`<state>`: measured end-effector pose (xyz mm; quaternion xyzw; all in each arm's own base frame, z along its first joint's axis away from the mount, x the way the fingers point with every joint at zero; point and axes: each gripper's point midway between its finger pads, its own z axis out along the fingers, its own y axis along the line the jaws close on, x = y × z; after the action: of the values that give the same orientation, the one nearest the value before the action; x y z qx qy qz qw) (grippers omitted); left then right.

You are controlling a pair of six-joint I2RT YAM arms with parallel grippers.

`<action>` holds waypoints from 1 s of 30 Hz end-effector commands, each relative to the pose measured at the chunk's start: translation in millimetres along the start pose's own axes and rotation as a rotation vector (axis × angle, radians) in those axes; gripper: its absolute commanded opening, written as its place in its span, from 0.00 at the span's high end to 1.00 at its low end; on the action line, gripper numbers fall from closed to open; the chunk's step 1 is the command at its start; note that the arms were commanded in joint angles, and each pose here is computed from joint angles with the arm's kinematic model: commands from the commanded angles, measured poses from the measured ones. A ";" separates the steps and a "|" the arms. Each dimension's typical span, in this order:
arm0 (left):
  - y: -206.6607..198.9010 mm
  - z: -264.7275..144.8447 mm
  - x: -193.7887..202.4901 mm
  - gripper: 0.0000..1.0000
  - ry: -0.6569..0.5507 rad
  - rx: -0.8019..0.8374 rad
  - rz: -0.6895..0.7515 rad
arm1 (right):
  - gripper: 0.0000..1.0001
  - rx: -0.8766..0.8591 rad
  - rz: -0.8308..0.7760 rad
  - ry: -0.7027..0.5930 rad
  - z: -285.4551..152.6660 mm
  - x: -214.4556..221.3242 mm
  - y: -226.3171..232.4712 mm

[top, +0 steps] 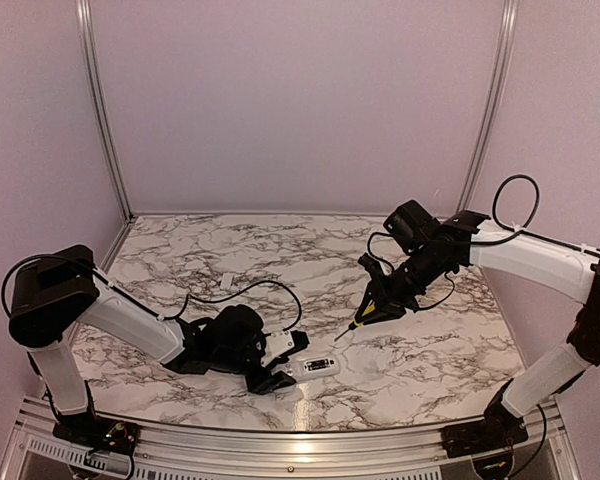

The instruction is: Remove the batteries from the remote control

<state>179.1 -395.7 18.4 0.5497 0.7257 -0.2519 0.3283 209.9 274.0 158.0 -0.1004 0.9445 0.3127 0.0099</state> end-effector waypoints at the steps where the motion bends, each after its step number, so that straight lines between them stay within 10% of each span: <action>1: -5.8 7.3 17.2 0.47 0.076 0.048 0.029 | 1.00 -0.016 -0.025 -0.046 -8.8 -7.9 11.8; 30: 15.3 1.0 -24.7 0.63 0.105 -0.045 0.020 | 1.00 0.038 -0.081 -0.013 25.4 -5.0 -12.2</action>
<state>190.9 -403.8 28.3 0.5743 0.7322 -0.2086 0.3009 215.3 278.8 142.1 -0.1237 0.9454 0.3004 0.0258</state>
